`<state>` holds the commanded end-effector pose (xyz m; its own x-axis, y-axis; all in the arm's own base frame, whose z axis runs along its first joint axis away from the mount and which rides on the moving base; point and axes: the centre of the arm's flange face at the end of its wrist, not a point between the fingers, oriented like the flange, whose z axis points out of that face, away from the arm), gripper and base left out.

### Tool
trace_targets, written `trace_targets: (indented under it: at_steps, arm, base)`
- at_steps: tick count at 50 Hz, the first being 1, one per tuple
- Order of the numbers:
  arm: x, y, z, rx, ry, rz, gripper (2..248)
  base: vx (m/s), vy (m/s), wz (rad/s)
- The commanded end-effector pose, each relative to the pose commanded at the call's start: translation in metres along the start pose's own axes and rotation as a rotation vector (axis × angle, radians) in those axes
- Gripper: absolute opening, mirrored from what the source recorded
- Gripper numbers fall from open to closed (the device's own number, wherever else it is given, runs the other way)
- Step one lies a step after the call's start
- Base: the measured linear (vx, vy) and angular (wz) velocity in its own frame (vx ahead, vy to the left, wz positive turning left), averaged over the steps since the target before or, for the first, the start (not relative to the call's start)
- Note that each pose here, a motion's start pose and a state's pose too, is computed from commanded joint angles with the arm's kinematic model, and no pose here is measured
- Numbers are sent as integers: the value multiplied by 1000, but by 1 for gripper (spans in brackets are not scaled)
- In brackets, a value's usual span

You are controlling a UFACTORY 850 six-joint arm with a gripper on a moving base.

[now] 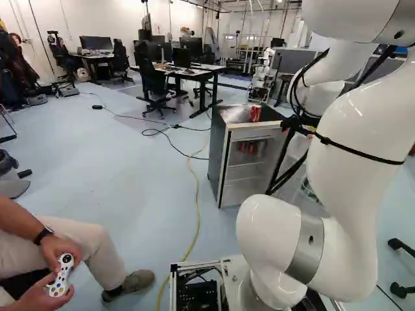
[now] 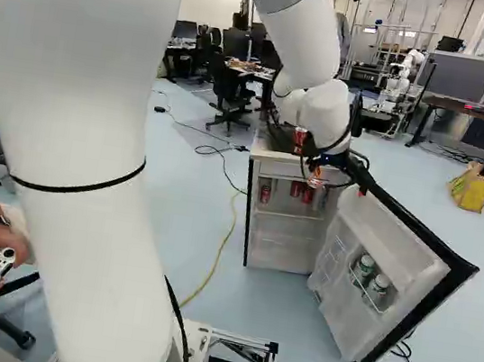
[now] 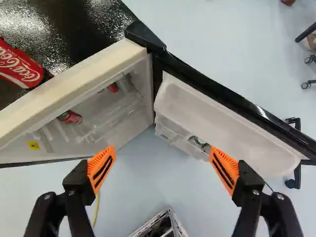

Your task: Grab a drink from the fridge

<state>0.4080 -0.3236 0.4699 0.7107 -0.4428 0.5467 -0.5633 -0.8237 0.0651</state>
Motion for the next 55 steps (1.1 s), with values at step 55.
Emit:
trace_targets:
  at_steps: [55]
  arm:
    - [55,64,15,-55,-204,89,247]
  base:
    - [0,0,0]
